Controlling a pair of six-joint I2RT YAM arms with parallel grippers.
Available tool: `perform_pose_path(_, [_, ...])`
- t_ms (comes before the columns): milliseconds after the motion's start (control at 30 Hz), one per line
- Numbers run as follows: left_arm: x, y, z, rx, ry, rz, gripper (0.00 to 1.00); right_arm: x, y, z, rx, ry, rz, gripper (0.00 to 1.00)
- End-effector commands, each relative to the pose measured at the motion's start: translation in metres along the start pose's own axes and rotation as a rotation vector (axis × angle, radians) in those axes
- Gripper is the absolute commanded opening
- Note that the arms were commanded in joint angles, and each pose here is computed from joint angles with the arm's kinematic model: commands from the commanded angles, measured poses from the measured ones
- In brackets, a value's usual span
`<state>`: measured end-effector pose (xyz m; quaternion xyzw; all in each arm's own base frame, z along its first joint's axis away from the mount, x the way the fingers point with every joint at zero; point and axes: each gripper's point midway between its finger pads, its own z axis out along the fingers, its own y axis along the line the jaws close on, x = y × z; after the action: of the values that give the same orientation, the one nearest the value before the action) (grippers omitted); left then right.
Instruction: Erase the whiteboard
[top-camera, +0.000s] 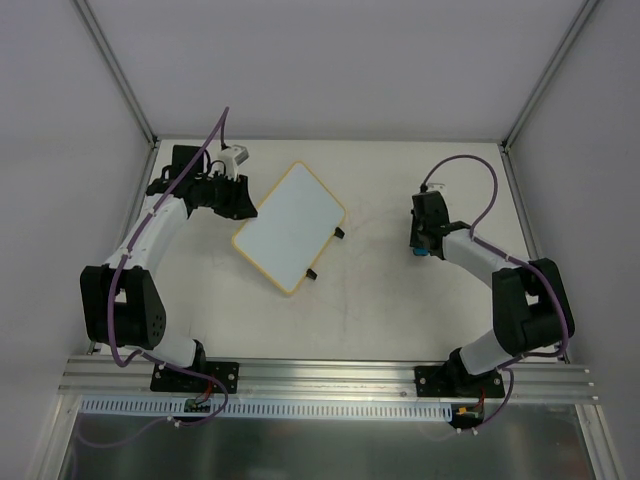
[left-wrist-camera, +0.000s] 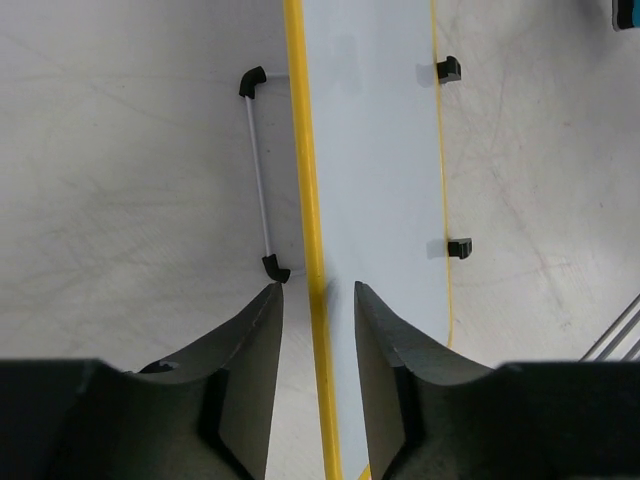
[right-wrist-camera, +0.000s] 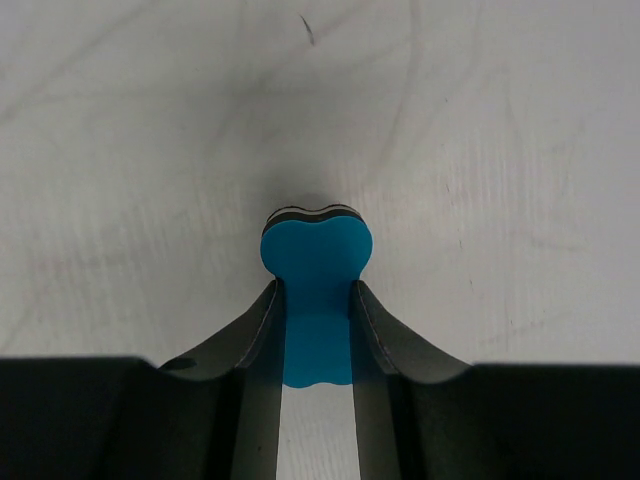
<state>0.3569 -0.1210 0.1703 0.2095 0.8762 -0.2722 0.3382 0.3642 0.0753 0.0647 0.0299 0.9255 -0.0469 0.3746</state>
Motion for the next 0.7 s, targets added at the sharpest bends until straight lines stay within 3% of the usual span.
perform_pose_path(0, [-0.015,-0.002,-0.003,-0.002,-0.020,0.034,0.35,0.003,-0.014,-0.011,0.010,0.019,0.068,0.00])
perform_pose_path(133, [-0.020,-0.002,-0.003,0.001,-0.028,0.020,0.50,0.013,-0.017,-0.009,0.016,0.063,0.098,0.00])
perform_pose_path(267, [-0.032,-0.004,-0.007,-0.011,-0.053,0.011,0.81,0.021,-0.018,-0.002,0.035,0.104,0.124,0.00])
perform_pose_path(300, [-0.034,-0.003,-0.009,-0.019,-0.059,0.006,0.95,0.023,-0.018,0.000,0.040,0.112,0.130,0.01])
perform_pose_path(333, [-0.041,-0.003,-0.015,-0.044,-0.077,0.001,0.99,0.024,-0.019,0.002,0.043,0.117,0.134,0.02])
perform_pose_path(567, [-0.068,0.033,-0.061,-0.404,-0.194,-0.133,0.99,0.044,-0.020,0.011,0.070,0.185,0.145,0.11])
perform_pose_path(667, [-0.072,0.034,-0.082,-0.486,-0.251,-0.171,0.99,0.046,-0.020,0.010,0.063,0.196,0.144,0.22])
